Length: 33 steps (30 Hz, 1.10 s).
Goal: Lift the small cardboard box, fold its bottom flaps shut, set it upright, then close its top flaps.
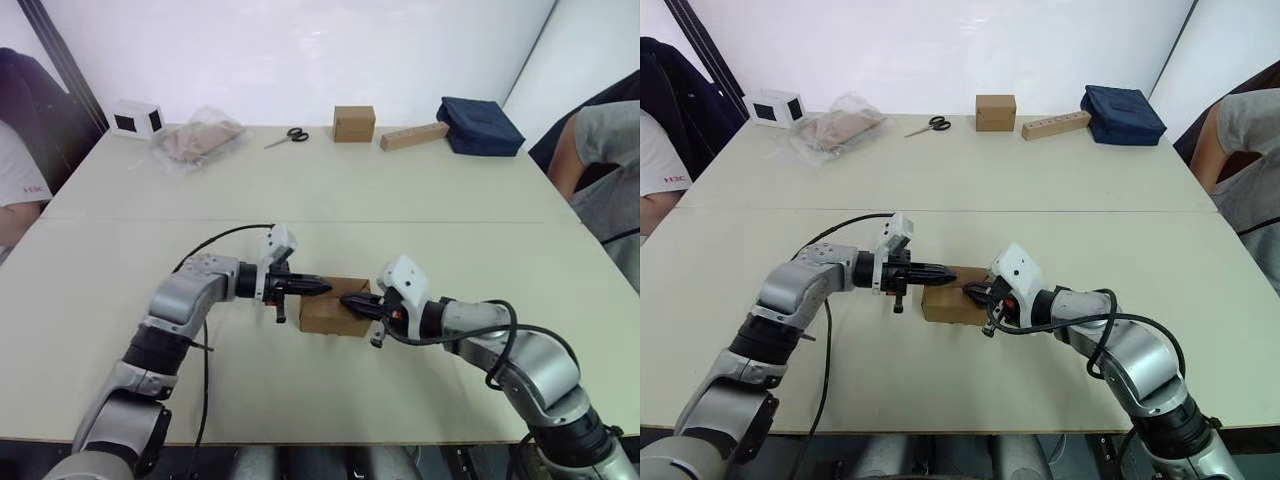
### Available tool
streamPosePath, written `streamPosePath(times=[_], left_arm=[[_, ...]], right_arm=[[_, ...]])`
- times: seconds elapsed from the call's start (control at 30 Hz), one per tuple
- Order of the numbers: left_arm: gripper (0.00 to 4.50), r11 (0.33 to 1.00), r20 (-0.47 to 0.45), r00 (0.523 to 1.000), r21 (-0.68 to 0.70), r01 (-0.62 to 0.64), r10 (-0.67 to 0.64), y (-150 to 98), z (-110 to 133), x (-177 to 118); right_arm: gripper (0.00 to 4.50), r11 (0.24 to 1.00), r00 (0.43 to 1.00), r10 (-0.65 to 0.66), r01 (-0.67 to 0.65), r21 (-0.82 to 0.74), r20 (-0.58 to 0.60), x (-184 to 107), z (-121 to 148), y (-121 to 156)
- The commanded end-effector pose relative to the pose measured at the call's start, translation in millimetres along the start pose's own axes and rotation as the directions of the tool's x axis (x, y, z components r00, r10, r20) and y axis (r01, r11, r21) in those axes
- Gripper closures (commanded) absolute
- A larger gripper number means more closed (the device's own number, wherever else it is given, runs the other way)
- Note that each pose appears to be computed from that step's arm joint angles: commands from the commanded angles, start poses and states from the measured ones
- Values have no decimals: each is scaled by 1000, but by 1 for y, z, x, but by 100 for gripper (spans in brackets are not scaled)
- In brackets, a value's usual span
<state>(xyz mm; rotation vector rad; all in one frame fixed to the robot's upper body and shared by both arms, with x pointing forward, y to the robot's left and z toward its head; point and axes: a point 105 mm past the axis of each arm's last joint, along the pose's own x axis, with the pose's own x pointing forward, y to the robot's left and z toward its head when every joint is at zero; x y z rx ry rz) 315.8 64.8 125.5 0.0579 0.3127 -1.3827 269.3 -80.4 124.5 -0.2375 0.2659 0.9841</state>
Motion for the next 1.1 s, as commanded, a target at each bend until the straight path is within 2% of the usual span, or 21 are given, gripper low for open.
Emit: streamPosePath(times=[0.03,0.2,0.43,0.5,0.57,0.63,0.83,0.9,1.1], left_arm=[[444,1000,-4,1000,-16,-20,20,1,0,-5],[444,1000,101,995,-6,-17,17,-8,35,-22],[444,997,118,990,14,-78,76,-15,50,-49],[444,990,55,992,70,-120,116,-20,43,-68],[444,991,2,994,81,-107,107,-30,38,-89],[444,992,-41,994,83,-100,104,-33,33,-100],[444,989,-52,989,63,-134,137,-35,36,-121],[444,988,-84,986,68,-140,146,-40,33,-131],[444,985,-102,980,45,-169,173,-47,33,-148]], right_arm=[[450,1000,1000,-17,17,-7,7,-6,3,-3],[450,999,993,-46,47,0,104,-22,32,-6],[450,998,992,-54,57,-23,112,-51,45,0],[450,997,994,-66,69,-31,86,-76,46,-4],[450,996,995,-81,83,-42,50,-100,48,-7],[450,995,995,-90,92,-48,36,-112,50,-8],[450,997,997,-73,73,-22,-17,-135,52,-4],[450,998,997,-55,54,-16,-51,-141,50,0],[450,1000,997,-10,10,1,-73,-147,49,7]])
